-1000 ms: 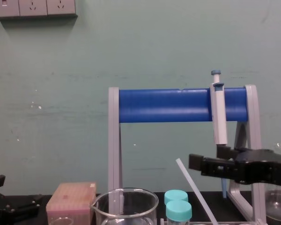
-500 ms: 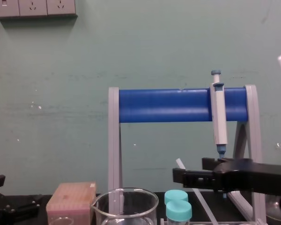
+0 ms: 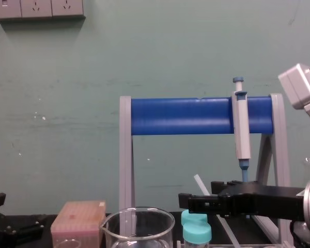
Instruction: Pick up the stirring rod with one hand, then place it down.
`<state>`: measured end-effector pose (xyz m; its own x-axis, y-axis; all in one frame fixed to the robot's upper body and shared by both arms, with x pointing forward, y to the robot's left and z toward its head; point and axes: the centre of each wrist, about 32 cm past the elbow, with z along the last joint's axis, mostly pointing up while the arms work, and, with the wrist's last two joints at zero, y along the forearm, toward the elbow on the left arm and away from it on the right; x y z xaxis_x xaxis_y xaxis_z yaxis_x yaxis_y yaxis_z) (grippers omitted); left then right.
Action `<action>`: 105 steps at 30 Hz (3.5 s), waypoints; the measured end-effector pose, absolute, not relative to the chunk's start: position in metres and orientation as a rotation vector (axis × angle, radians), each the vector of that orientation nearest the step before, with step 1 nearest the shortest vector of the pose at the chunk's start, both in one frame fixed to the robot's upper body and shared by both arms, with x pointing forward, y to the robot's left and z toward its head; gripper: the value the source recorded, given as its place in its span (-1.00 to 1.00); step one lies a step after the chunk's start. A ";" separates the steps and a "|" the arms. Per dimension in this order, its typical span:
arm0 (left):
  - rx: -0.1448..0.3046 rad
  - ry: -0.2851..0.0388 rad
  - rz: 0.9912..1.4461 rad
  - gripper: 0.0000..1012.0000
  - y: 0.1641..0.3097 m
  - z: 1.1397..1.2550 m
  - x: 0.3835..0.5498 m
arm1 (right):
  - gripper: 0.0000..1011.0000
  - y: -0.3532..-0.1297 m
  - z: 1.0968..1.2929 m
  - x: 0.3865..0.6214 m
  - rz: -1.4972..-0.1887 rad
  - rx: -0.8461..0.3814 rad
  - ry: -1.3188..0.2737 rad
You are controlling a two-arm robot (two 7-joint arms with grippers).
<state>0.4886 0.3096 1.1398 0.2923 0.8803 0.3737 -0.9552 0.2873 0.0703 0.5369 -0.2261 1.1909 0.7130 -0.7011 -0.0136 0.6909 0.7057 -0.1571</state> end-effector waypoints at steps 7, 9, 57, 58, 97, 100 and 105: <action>0.304 -0.285 1.248 0.98 0.310 1.140 0.489 | 0.98 -0.223 1.189 0.541 -0.789 -0.154 0.073; 0.304 -0.285 1.248 0.98 0.310 1.140 0.489 | 0.98 -0.223 1.188 0.542 -0.789 -0.155 0.067; 0.304 -0.285 1.248 0.98 0.310 1.140 0.489 | -0.86 -0.223 1.187 0.541 -0.787 -0.136 0.059; 0.304 -0.285 1.248 0.98 0.310 1.140 0.489 | -0.86 -0.224 1.187 0.541 -0.788 -0.130 0.055; 0.304 -0.285 1.248 0.98 0.310 1.140 0.489 | -0.86 -0.262 1.245 0.520 -0.824 0.451 -0.317; 0.304 -0.285 1.248 0.98 0.310 1.140 0.489 | -0.86 -0.264 1.247 0.520 -0.821 0.441 -0.317; 0.304 -0.285 1.248 0.98 0.310 1.140 0.489 | -0.86 -0.266 1.248 0.519 -0.817 0.423 -0.308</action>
